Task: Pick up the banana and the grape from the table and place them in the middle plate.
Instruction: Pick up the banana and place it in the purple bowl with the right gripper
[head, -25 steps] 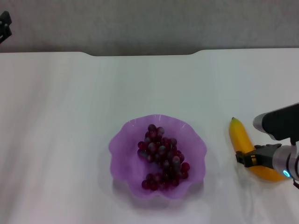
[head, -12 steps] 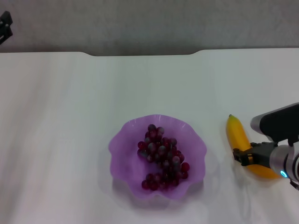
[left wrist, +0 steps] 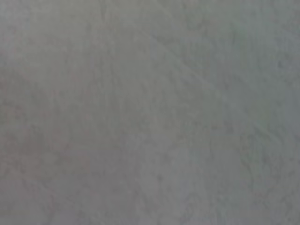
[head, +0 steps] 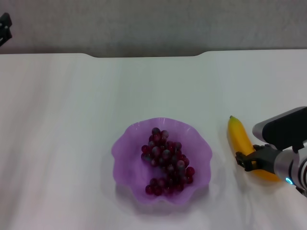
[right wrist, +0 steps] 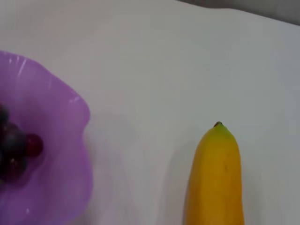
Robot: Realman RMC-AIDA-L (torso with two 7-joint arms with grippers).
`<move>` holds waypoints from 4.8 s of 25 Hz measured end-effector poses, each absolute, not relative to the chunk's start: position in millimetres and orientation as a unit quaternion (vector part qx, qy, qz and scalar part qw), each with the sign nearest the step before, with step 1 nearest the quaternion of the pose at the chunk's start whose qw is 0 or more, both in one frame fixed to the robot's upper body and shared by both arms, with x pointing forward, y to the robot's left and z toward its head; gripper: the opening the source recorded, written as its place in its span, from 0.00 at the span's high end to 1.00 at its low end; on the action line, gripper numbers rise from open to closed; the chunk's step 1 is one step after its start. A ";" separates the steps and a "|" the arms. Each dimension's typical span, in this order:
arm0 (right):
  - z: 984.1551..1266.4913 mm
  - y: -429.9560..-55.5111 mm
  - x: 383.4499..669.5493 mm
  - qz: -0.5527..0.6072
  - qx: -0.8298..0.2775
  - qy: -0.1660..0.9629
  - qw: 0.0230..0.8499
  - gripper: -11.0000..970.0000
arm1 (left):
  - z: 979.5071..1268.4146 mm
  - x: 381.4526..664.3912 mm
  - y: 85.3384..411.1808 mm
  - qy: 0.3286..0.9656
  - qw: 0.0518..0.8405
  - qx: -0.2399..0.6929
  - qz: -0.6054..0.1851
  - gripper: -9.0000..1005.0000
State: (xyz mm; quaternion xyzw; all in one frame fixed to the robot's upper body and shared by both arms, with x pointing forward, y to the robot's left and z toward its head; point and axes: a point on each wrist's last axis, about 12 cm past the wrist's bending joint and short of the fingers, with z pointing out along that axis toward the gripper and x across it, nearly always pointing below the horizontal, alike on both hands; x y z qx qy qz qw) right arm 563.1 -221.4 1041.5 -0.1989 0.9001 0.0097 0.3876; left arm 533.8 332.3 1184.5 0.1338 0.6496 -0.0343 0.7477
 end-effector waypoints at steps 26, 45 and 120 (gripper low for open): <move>1122.2 -219.3 535.0 -0.011 -0.228 0.851 0.473 0.45 | 1184.6 531.1 334.0 0.650 0.748 0.132 -0.032 0.12; 1145.7 -168.9 525.8 0.010 -0.365 0.789 0.494 0.44 | 1184.2 530.4 335.0 0.651 0.747 0.132 -0.030 0.12; 1105.0 -82.5 515.9 0.123 -0.502 0.741 0.428 0.39 | 1189.3 533.2 331.1 0.645 0.751 0.135 -0.037 0.12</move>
